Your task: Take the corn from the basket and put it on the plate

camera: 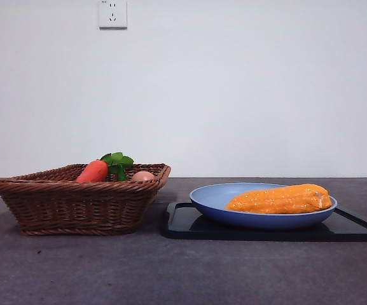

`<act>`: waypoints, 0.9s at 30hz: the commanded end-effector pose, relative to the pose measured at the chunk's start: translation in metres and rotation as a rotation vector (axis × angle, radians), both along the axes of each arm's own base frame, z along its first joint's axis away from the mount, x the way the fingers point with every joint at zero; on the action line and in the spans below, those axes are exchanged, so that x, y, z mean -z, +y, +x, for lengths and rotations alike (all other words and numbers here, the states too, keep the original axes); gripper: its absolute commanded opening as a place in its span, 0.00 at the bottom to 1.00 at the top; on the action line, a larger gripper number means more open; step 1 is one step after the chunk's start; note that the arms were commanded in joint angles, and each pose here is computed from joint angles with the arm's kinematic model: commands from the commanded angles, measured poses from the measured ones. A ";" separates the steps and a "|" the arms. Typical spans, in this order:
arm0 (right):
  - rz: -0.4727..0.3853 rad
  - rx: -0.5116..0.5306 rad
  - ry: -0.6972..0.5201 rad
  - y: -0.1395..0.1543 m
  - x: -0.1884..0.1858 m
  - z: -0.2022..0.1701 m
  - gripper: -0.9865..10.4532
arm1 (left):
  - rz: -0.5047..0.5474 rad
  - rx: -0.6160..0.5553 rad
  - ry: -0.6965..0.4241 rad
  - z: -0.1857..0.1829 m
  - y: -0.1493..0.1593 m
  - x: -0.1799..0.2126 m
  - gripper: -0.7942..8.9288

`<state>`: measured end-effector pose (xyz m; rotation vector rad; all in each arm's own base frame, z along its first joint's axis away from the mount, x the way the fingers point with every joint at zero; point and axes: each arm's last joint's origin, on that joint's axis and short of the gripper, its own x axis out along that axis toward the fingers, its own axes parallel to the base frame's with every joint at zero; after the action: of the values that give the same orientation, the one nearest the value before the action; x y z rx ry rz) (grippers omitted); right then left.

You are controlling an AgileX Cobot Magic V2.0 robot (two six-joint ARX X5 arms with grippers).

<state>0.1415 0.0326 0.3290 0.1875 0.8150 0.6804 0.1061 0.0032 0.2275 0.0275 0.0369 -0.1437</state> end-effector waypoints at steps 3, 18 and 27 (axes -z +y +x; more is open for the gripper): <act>-0.002 -0.008 -0.026 0.001 -0.005 0.002 0.09 | -0.005 -0.036 0.014 -0.004 0.001 0.028 0.09; -0.002 -0.008 -0.026 0.001 -0.005 0.002 0.09 | -0.025 -0.040 0.099 -0.010 0.000 0.071 0.09; -0.002 -0.008 -0.027 0.001 -0.005 0.002 0.09 | -0.039 -0.043 0.165 -0.012 0.000 0.078 0.09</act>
<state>0.1415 0.0326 0.3290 0.1873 0.8143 0.6804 0.0943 0.0032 0.1573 -0.0079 0.1485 -0.1085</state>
